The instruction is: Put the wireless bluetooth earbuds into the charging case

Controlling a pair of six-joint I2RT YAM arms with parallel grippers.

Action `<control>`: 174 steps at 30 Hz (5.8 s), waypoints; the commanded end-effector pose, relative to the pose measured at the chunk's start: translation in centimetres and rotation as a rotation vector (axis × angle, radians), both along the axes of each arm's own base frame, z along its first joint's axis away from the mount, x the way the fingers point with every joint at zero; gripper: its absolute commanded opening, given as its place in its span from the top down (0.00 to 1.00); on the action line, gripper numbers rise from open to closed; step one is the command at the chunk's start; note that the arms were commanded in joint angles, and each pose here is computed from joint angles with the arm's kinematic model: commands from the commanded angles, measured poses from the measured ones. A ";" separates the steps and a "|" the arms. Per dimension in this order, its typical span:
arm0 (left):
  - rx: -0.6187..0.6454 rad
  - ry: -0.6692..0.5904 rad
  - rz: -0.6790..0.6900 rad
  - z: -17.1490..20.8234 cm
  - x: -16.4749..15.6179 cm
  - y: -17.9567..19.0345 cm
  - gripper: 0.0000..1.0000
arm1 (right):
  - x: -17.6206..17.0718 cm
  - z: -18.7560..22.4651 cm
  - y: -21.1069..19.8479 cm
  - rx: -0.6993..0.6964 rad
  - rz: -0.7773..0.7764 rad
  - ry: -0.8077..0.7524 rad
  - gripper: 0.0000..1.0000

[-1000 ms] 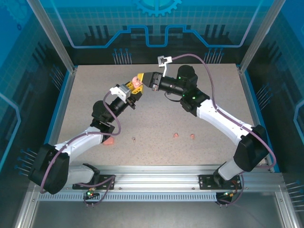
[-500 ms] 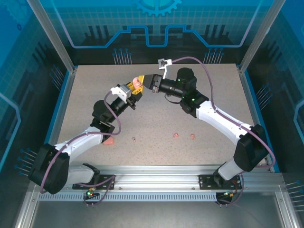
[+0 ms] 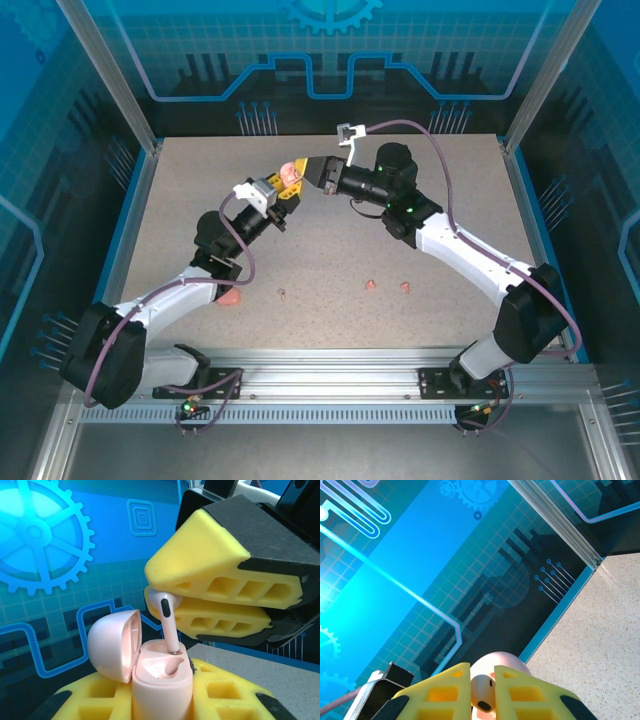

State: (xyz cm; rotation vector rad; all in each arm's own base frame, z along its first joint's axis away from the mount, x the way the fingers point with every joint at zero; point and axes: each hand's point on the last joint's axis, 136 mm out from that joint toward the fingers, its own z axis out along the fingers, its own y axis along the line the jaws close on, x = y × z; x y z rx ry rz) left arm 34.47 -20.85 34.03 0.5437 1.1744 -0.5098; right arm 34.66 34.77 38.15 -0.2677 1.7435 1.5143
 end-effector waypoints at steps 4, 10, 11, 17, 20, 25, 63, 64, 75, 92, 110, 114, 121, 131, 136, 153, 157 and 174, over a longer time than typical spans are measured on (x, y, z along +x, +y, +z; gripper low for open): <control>-0.036 -0.098 -0.024 3.6 -1.2 -0.1 1.00 | 0.0 -0.2 -0.8 -0.002 -0.016 0.009 0.86; -0.034 -0.099 -0.021 3.6 -1.2 0.0 1.00 | -0.3 -1.0 -0.5 -0.019 0.003 0.029 0.87; -0.033 -0.098 -0.022 3.6 -1.2 -0.1 1.00 | -0.4 -1.2 -0.4 -0.024 0.006 0.033 0.87; -0.035 -0.102 -0.014 3.7 -1.1 0.1 1.00 | -0.6 -2.5 -0.9 -0.072 -0.010 0.044 0.87; -0.034 -0.103 -0.015 3.7 -1.3 0.1 1.00 | -0.6 -3.1 -1.4 -0.099 -0.028 0.050 0.86; -0.034 -0.097 -0.022 3.6 -1.4 0.0 1.00 | -0.4 -3.2 -1.6 -0.144 -0.045 0.046 0.81; -0.098 -0.018 0.169 1.2 -0.4 4.1 1.00 | -4.8 -13.2 -8.3 -0.552 -0.213 0.289 0.22; -0.107 -0.022 0.180 1.5 -0.4 4.5 1.00 | -5.0 -14.6 -8.1 -0.593 -0.207 0.318 0.22; -0.200 -0.038 0.300 3.5 -0.3 9.9 1.00 | -8.5 -27.6 -0.8 -1.040 -0.047 0.501 0.30; -0.218 -0.055 0.349 3.9 -0.7 11.9 1.00 | -11.5 -35.1 5.9 -1.351 0.066 0.490 0.47; -0.222 -0.065 0.347 4.0 -1.1 12.1 1.00 | -10.6 -37.3 7.1 -1.388 0.029 0.512 0.57; -0.222 -0.069 0.349 4.1 -1.2 12.2 1.00 | -10.6 -37.8 7.2 -1.391 0.032 0.519 0.61; -0.223 -0.065 0.346 4.0 -1.2 12.1 1.00 | -11.0 -38.4 7.5 -1.398 0.043 0.527 0.67; -0.224 -0.063 0.335 4.0 -1.2 12.0 1.00 | -11.4 -38.2 7.6 -1.402 0.045 0.523 0.68; -0.224 -0.061 0.329 4.0 -1.2 11.9 1.00 | -11.5 -37.4 7.3 -1.396 0.030 0.527 0.65; -0.226 -0.061 0.317 4.1 -1.2 11.7 1.00 | -12.2 -37.1 6.5 -1.414 -0.004 0.567 0.66; -0.224 -0.060 0.314 4.1 -1.2 11.6 1.00 | -12.3 -37.2 6.3 -1.421 -0.010 0.567 0.67; -0.229 -0.054 0.300 4.0 -1.2 11.4 1.00 | -12.6 -36.3 6.5 -1.409 -0.017 0.561 0.69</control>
